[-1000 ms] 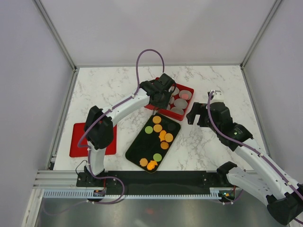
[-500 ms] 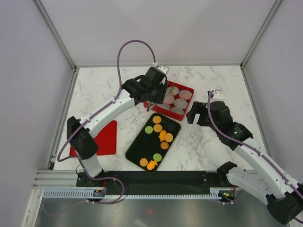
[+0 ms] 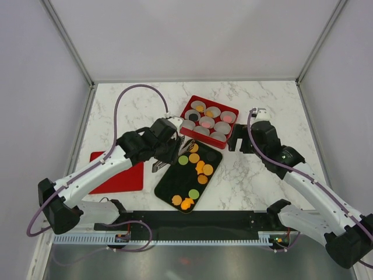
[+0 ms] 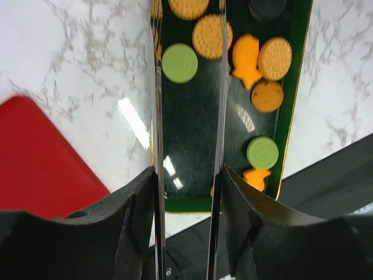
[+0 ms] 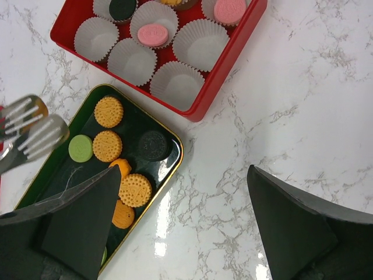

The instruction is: Pack the cookies

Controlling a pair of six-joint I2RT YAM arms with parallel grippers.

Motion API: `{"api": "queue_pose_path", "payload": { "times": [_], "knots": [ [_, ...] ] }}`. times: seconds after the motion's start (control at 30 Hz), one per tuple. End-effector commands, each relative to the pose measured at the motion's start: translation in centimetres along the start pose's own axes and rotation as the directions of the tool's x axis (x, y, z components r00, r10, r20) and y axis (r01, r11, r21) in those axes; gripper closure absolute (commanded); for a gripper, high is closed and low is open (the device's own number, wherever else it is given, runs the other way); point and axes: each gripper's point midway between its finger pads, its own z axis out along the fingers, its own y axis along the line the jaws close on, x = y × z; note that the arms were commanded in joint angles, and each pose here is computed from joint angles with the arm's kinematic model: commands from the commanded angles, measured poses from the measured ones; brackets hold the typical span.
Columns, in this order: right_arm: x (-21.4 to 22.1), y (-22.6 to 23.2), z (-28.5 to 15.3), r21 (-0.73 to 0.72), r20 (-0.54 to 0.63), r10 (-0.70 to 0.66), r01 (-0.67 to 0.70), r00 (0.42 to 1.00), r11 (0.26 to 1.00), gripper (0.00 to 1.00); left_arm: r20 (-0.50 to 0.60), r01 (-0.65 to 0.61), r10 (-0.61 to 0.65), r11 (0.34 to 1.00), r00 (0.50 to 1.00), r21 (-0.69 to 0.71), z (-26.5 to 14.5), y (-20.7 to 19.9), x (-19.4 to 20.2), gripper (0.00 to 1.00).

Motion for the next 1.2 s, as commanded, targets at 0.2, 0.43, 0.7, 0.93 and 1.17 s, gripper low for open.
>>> {"api": "queue_pose_path", "payload": {
  "times": [0.2, 0.43, 0.7, 0.93, 1.17],
  "knots": [
    [-2.4, 1.3, 0.7, -0.029, 0.046, -0.033, 0.034, 0.998, 0.999, 0.02, -0.117, 0.013, -0.015, 1.0, 0.993, -0.014, 0.4, -0.8, 5.3, 0.46],
    [-1.7, 1.2, 1.3, -0.028, 0.025, -0.038, 0.038, 0.999, 0.999, 0.02, -0.148, 0.004, -0.012, 0.999, 0.989, -0.054, 1.2, -0.9, 6.8, 0.45],
    [-1.4, 1.2, 1.5, -0.031, 0.022, -0.04, 0.041, 0.999, 0.999, 0.02, -0.177, -0.002, -0.017, 0.995, 0.984, -0.103, 2.2, -0.6, 7.7, 0.43],
    [-1.3, 1.1, 1.5, -0.031, 0.022, -0.045, 0.045, 0.999, 0.998, 0.02, -0.193, -0.009, -0.017, 0.991, 0.981, -0.134, 2.8, -0.3, 8.0, 0.42],
    [-1.2, 1.1, 1.5, -0.032, 0.024, -0.045, 0.046, 0.999, 0.998, 0.02, -0.205, -0.022, -0.007, 0.99, 0.979, -0.139, 3.5, -0.4, 8.0, 0.42]
  ]
}}
